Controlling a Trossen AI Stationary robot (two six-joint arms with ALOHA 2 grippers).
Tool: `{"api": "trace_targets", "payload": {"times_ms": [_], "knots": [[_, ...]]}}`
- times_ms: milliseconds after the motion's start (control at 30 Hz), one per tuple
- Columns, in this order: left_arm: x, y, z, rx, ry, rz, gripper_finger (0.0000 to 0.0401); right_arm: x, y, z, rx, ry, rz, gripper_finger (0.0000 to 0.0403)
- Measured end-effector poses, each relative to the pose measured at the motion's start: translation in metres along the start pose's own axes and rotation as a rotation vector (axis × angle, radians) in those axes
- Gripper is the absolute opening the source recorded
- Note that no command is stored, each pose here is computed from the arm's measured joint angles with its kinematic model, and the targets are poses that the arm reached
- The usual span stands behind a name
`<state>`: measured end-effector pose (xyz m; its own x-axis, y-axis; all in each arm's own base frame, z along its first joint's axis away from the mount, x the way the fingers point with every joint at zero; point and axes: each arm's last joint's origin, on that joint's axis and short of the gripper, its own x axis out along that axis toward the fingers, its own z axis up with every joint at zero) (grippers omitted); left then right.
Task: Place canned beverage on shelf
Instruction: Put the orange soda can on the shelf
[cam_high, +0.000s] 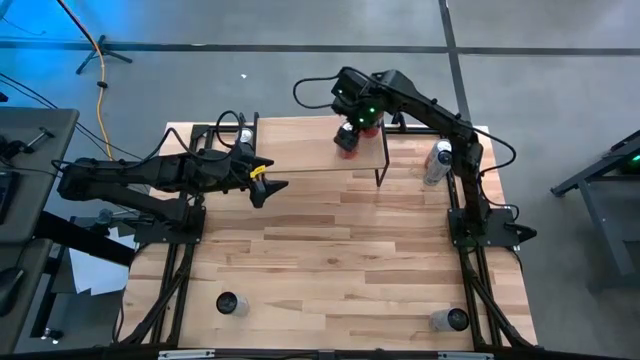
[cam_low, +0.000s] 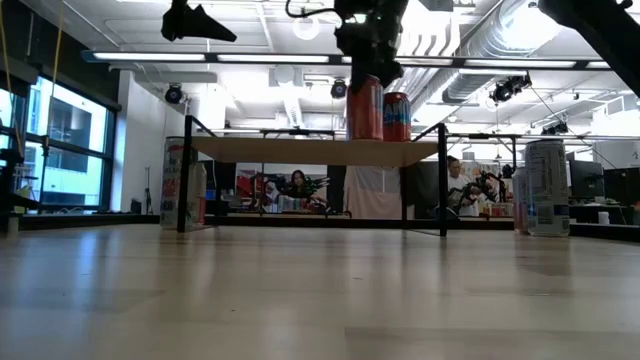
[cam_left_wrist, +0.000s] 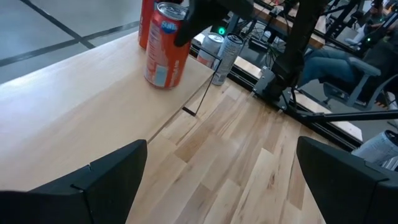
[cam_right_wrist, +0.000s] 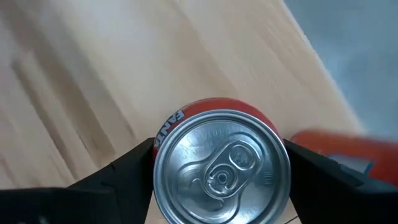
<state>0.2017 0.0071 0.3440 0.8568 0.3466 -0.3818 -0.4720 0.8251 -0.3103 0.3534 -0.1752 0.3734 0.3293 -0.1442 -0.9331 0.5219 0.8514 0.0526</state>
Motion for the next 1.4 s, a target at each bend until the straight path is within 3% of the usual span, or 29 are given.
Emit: {"api": "trace_targets", "payload": {"times_ms": [300, 467, 667, 900, 1067, 1400], "knots": [[0.0, 0.0, 0.0, 0.037, 0.002, 0.001, 0.0376, -0.001, 0.022, -0.007, 0.31, 0.012, -0.098, 0.0285], [0.0, 0.0, -0.003, 0.067, 0.043, -0.024, 0.0376, -0.004, 0.025, -0.013, 0.465, 0.0, -0.213, 0.0285], [0.0, 0.0, -0.003, 0.078, 0.052, -0.046, 0.0376, -0.008, 0.023, -0.014, 0.609, -0.041, -0.25, 0.0285], [0.0, -0.001, -0.004, 0.079, 0.062, -0.063, 0.0376, -0.022, 0.022, -0.018, 0.71, -0.102, -0.257, 0.0285], [0.0, -0.001, -0.004, 0.114, 0.069, -0.076, 0.0376, -0.037, 0.024, -0.026, 0.703, -0.14, -0.259, 0.0285], [0.0, -0.001, -0.004, 0.098, 0.069, -0.076, 0.0376, -0.037, 0.016, -0.06, 0.741, -0.082, -0.328, 0.0285]]}}
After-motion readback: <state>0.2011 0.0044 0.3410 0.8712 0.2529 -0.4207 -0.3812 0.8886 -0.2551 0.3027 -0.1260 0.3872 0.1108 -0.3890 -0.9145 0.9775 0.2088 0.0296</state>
